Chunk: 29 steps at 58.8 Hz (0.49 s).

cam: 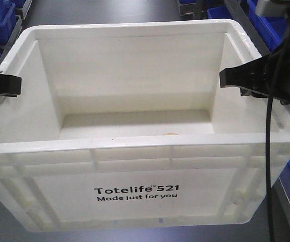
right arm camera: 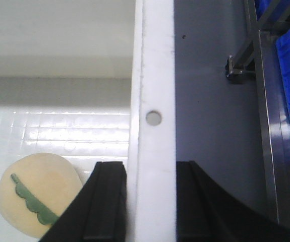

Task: Place moving items into box and shelve
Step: 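Keep clamping the tote while the base drives along the blue bin shelves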

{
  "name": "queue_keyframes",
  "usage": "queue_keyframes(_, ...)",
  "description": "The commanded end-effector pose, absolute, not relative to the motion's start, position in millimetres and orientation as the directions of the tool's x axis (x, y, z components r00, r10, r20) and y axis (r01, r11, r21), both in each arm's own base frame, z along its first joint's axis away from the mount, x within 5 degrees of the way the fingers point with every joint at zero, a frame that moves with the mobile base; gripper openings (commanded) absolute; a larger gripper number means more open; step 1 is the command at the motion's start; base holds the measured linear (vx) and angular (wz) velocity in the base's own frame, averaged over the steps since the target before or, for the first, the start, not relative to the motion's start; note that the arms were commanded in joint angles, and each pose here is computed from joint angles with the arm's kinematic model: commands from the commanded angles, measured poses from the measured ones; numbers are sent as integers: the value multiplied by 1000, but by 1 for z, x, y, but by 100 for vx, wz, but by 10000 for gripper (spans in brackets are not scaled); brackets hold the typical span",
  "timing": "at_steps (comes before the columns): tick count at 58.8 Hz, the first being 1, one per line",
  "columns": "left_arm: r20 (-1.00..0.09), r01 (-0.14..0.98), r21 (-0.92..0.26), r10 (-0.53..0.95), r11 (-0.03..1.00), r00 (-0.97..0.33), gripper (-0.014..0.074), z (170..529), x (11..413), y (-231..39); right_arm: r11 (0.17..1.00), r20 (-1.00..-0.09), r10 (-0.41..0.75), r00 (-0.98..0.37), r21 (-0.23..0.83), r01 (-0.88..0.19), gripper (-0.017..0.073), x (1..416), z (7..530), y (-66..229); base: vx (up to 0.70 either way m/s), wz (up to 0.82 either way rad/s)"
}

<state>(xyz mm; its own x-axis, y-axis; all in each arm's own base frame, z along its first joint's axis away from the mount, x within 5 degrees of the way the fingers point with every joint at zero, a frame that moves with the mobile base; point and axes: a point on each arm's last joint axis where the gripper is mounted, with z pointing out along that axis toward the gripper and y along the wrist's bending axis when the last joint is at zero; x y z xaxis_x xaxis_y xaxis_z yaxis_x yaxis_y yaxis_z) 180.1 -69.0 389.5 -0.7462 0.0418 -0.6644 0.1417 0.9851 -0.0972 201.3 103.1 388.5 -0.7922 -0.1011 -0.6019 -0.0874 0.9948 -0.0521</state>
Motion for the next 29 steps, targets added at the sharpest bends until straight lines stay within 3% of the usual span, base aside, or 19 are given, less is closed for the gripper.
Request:
queue_keyframes(1,-793,186,-108,28,977,-609,140,416,178,-68,992,-741,-120,-661,-66,-107,110,202,415,97,40,2)
queue_keyframes(29,-793,186,-108,28,977,-609,140,416,178,-68,992,-741,-120,-661,-66,-107,110,202,415,97,39,2)
